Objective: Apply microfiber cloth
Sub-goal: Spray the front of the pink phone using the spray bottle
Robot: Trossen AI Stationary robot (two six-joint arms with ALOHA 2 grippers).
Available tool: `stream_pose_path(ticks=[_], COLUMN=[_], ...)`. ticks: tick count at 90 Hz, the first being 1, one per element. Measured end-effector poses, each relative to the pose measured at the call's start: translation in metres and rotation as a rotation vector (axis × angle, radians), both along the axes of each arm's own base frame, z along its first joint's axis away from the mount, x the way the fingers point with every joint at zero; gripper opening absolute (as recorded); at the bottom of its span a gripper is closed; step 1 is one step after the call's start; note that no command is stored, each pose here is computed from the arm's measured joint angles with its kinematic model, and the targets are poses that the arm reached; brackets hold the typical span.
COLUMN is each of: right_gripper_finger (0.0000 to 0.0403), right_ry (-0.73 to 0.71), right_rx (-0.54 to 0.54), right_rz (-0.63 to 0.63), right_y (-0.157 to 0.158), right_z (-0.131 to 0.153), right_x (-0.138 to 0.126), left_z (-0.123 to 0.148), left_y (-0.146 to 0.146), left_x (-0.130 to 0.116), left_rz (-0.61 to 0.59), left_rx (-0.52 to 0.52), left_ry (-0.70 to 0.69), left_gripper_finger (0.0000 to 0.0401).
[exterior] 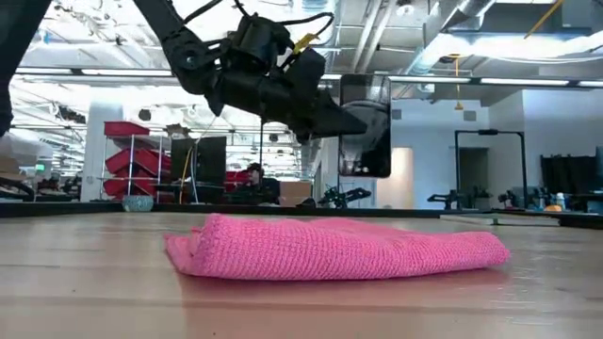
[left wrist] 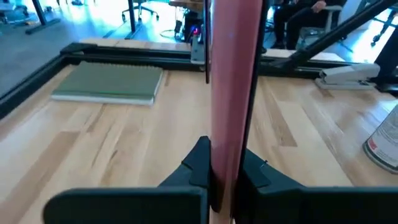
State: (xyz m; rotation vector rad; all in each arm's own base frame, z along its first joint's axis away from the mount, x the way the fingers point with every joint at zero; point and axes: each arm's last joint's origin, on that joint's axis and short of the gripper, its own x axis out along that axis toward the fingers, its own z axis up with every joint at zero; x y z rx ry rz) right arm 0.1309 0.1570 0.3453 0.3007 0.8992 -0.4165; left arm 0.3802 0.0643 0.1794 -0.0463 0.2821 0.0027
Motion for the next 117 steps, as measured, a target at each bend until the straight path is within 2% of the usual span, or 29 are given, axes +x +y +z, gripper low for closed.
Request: stream_pose_path(ticks=[17,34,48,63,78,99,117], right_gripper_finger=[0.0,0.0,0.0,0.0,0.0,0.0,0.0], right_ry=[-0.136,-0.179,-0.158,-0.136,-0.138,-0.142,-0.083], right_rx=[0.044,0.062,0.103,0.171,0.233,0.278,0.266], right_rz=[0.004,0.05,0.106,0.146,0.177,0.208,0.17], right_y=[0.015,0.015,0.013,0.011,0.013,0.022,0.027], right_z=[-0.001,0.005,0.007,0.009,0.019,0.026,0.015], right_x=[-0.008,0.008,0.025,0.036,0.037,0.026,0.033], left_z=[0.003,0.031,0.044,0.022,0.003,0.006,0.011], left_y=[0.005,0.008,0.01,0.008,0.001,-0.003,-0.001], left_x=[0.002,0.017,0.025,0.036,0.053,0.072,0.075], left_rz=[-0.016,-0.054,-0.093,-0.108,-0.118,-0.128,-0.118], left_rx=[0.009,0.089,0.116,0.108,0.104,0.109,0.113], left_ry=[-0.015,-0.103,-0.103,-0.043,-0.01,-0.023,-0.031], left_gripper_finger=[0.0003,0.0003,0.0003,0.0003,0.0003,0.0003,0.0003])
